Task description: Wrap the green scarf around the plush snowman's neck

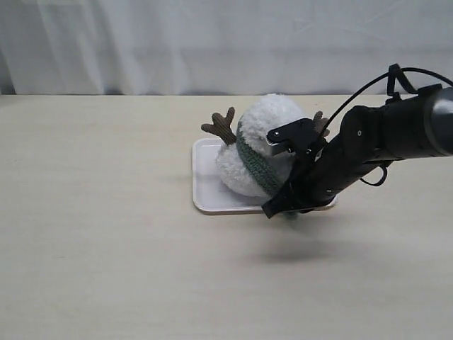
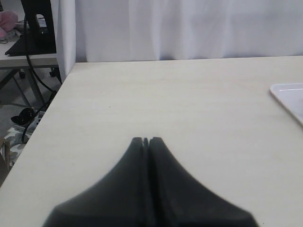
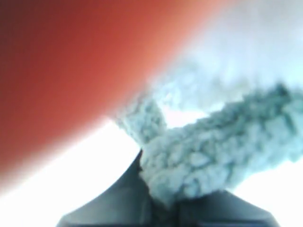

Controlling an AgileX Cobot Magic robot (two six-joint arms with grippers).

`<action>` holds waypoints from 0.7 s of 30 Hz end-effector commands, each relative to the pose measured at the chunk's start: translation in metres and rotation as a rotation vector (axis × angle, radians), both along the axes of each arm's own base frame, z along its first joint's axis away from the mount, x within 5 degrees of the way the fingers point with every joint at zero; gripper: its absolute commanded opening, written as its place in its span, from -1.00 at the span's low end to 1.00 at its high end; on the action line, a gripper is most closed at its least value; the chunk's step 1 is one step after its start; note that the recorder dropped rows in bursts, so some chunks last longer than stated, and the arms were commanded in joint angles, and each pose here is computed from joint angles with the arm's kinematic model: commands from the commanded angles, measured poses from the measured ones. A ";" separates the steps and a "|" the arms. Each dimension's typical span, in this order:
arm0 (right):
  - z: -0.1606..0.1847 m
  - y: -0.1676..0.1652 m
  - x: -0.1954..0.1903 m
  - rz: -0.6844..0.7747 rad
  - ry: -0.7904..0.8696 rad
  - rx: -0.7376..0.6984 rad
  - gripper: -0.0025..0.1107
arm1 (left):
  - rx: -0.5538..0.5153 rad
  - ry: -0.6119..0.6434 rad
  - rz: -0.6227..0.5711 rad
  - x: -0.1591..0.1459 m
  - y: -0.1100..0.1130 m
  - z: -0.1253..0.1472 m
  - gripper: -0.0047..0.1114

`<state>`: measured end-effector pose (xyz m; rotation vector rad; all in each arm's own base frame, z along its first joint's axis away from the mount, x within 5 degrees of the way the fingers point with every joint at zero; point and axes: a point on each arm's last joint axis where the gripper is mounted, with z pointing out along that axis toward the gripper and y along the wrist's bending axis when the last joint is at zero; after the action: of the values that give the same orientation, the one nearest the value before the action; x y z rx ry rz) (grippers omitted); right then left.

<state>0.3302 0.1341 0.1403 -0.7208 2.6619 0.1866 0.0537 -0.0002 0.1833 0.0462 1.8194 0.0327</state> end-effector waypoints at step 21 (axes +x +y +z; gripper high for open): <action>0.117 -0.004 -0.075 0.090 0.298 0.138 0.17 | -0.004 -0.012 -0.007 0.000 0.000 0.001 -0.92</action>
<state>0.2650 0.1257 0.2398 -0.7897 2.8673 0.4185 0.0537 -0.0002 0.1833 0.0462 1.8194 0.0327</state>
